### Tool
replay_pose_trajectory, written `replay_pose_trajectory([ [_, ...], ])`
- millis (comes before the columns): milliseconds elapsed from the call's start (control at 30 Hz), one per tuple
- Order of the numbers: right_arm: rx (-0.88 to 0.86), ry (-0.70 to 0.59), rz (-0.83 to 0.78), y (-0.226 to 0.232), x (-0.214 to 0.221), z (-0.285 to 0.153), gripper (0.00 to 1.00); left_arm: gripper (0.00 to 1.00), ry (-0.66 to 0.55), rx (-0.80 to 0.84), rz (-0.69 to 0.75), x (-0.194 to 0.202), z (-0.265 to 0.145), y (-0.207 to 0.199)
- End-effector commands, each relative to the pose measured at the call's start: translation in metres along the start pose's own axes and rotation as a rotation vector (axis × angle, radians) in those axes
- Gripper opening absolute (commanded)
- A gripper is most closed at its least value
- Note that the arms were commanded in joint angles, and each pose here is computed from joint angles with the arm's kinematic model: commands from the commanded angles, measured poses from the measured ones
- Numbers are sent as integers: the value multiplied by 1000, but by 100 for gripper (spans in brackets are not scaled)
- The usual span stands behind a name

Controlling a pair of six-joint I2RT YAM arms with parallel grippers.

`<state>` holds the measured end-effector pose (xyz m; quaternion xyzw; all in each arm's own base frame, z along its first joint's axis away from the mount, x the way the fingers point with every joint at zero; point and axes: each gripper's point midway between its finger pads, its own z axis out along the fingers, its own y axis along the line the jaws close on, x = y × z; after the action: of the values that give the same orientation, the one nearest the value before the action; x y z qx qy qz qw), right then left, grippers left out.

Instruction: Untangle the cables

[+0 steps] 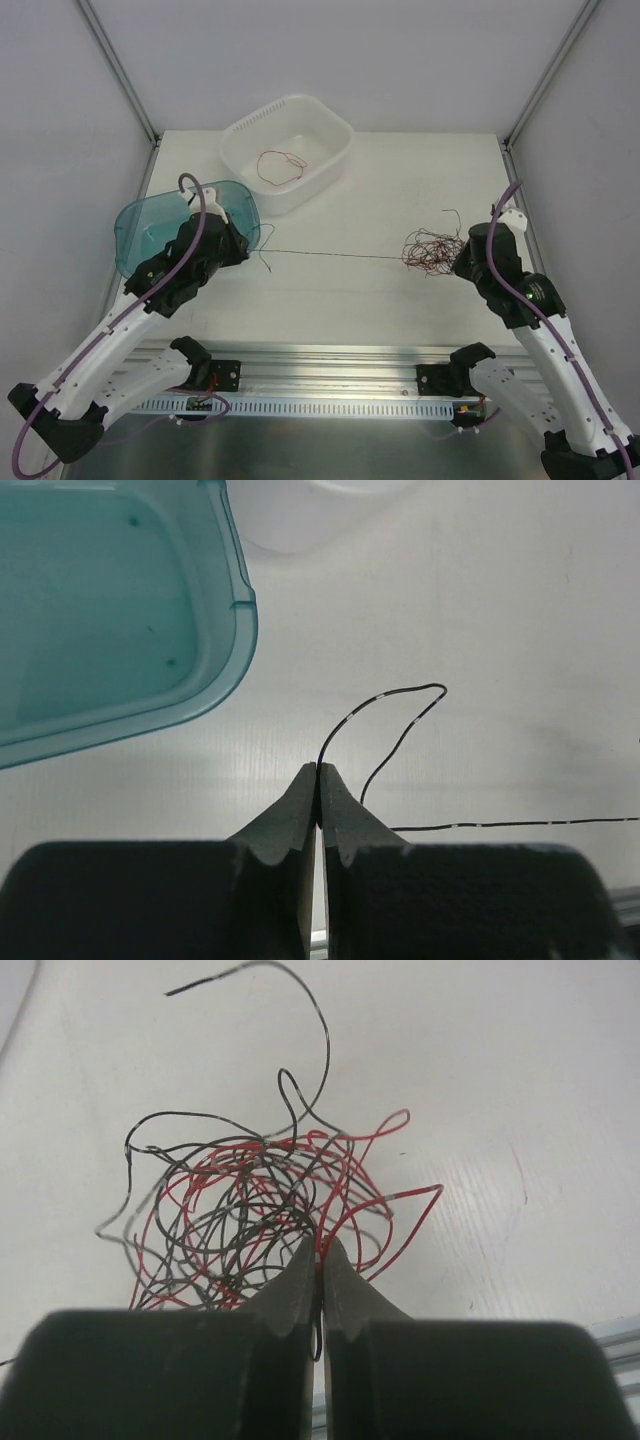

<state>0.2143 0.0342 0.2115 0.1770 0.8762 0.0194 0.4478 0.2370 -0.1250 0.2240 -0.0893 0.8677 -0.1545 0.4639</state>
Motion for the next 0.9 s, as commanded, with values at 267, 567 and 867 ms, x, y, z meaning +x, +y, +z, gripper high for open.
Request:
replay_pose_trajectory([
  [267, 199, 37, 40, -56, -13, 2, 2, 0, -114, -306, 65, -29, -61, 77],
  [567, -106, 225, 120, -5, 23, 30, 5, 0, 141, -100, 58, 38, -32, 44],
  [867, -253, 459, -147, 43, 115, 51, 29, 31, 332, 108, 109, 108, 10, -5],
])
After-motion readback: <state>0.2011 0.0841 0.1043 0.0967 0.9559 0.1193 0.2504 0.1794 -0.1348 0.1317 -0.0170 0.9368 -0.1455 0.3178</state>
